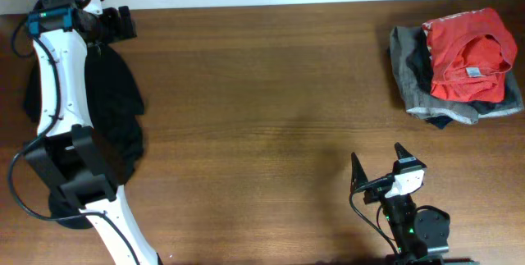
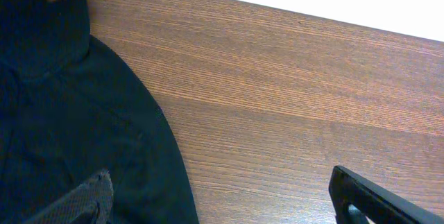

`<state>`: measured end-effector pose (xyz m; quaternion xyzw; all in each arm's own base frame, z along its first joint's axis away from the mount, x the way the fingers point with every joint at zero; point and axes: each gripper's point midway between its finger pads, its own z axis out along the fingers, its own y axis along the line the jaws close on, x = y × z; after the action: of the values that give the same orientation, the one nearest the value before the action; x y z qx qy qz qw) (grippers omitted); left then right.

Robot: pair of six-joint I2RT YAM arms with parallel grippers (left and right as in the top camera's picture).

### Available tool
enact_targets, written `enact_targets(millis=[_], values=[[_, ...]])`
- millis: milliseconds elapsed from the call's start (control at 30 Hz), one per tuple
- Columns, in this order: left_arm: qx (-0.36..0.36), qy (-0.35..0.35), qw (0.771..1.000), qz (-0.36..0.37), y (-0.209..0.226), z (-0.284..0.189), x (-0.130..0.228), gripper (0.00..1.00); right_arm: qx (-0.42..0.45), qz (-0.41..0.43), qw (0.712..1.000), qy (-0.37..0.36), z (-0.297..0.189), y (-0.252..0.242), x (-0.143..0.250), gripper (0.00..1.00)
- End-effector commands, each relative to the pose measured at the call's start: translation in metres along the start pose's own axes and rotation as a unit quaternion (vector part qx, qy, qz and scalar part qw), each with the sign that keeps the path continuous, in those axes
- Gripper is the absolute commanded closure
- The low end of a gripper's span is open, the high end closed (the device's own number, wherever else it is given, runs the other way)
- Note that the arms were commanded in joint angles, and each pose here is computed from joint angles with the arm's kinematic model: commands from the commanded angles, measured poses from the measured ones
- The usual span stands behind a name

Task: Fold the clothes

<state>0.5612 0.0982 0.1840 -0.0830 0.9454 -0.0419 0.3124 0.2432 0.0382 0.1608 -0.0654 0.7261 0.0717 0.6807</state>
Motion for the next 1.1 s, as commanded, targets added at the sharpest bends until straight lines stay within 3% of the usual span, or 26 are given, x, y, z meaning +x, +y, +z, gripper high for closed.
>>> enact_targets(millis=[0,200,333,500,667,867,1067], values=[[0.006,-0.005,1.0,-0.003,-0.004,-0.007,-0.002,0.01,0.002,0.005,1.0,0.001,0.0,0.0,0.002,0.02],[0.007,0.012,1.0,-0.006,-0.005,-0.008,0.006,0.01,0.002,0.004,1.0,0.001,0.0,0.0,0.002,0.02],[0.02,0.009,1.0,-0.003,-0.016,-0.034,0.005,0.01,0.002,0.004,1.0,0.001,0.0,0.0,0.002,0.02],[0.03,-0.079,0.996,0.022,-0.04,-0.099,-0.031,0.01,0.002,0.004,1.0,0.001,0.0,0.0,0.002,0.02],[0.043,-0.202,0.976,0.068,-0.07,-0.167,-0.058,0.01,0.002,0.005,1.0,0.001,0.0,0.0,0.002,0.02],[0.044,-0.263,0.959,0.094,-0.079,-0.212,-0.017,0.01,0.002,0.005,1.0,0.001,0.0,0.0,0.002,0.02],[0.042,-0.243,0.965,0.091,-0.072,-0.21,0.07,0.01,0.002,0.004,1.0,0.001,0.0,0.0,0.002,0.02]])
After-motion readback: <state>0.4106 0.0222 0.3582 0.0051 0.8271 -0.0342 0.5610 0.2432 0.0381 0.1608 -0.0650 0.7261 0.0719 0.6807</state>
